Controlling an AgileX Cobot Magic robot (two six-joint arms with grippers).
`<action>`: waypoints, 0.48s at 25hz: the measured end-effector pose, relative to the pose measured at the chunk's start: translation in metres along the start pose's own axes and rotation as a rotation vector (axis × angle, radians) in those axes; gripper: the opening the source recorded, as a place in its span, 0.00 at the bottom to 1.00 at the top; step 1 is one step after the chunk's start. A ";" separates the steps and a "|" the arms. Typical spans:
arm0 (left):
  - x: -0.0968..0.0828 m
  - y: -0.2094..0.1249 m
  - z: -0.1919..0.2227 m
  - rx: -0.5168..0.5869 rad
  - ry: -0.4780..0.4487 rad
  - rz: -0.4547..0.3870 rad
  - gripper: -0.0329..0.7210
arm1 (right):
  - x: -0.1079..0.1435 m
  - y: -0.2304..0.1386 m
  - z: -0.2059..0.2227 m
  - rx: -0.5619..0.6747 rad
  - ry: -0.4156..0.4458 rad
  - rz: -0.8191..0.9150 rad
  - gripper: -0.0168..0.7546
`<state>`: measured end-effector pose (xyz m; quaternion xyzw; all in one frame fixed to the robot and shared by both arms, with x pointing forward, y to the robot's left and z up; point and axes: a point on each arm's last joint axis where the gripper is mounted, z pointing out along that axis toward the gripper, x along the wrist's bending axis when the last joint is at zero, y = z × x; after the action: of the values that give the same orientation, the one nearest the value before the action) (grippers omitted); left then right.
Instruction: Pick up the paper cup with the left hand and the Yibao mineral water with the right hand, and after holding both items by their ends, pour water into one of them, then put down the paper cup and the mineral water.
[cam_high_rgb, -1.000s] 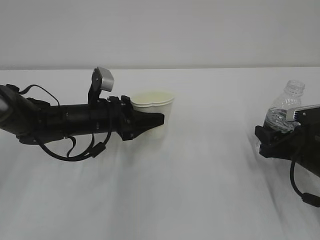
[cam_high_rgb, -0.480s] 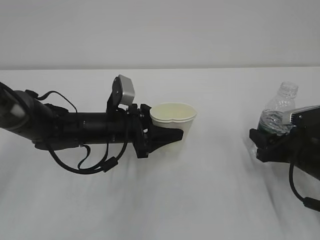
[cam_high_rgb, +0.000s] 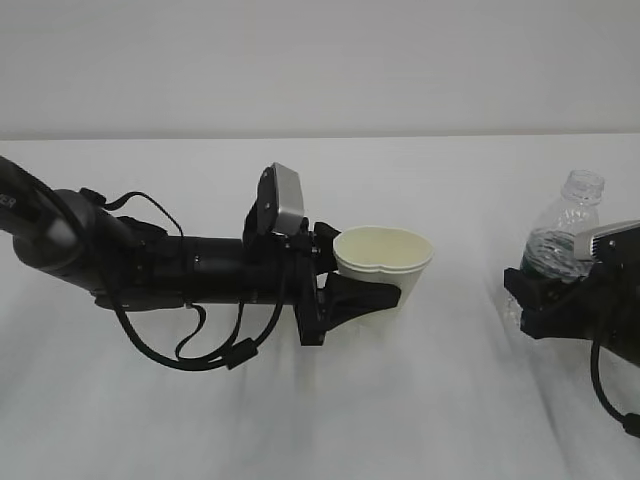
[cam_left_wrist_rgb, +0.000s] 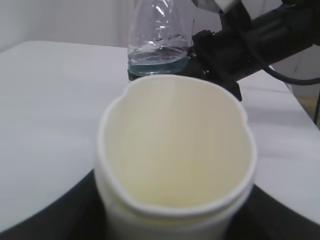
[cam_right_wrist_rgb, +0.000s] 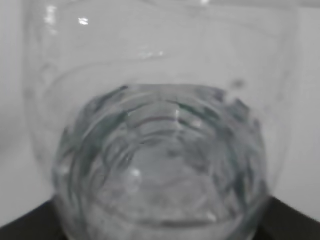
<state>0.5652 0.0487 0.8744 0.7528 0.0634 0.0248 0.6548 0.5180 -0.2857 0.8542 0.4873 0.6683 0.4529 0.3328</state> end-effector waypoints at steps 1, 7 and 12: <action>-0.001 0.000 0.001 0.000 -0.005 0.001 0.61 | 0.000 -0.001 -0.001 0.004 0.001 -0.001 0.60; -0.005 0.000 0.005 0.001 -0.017 0.002 0.61 | 0.001 0.002 -0.004 -0.002 0.000 -0.007 0.60; -0.005 0.001 0.005 0.000 -0.016 0.002 0.61 | 0.001 0.018 -0.009 -0.061 -0.009 -0.015 0.60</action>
<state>0.5609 0.0431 0.8745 0.7530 0.0576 0.0194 0.6552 0.5161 -0.2856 0.8746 0.4738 0.6565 0.4682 0.3538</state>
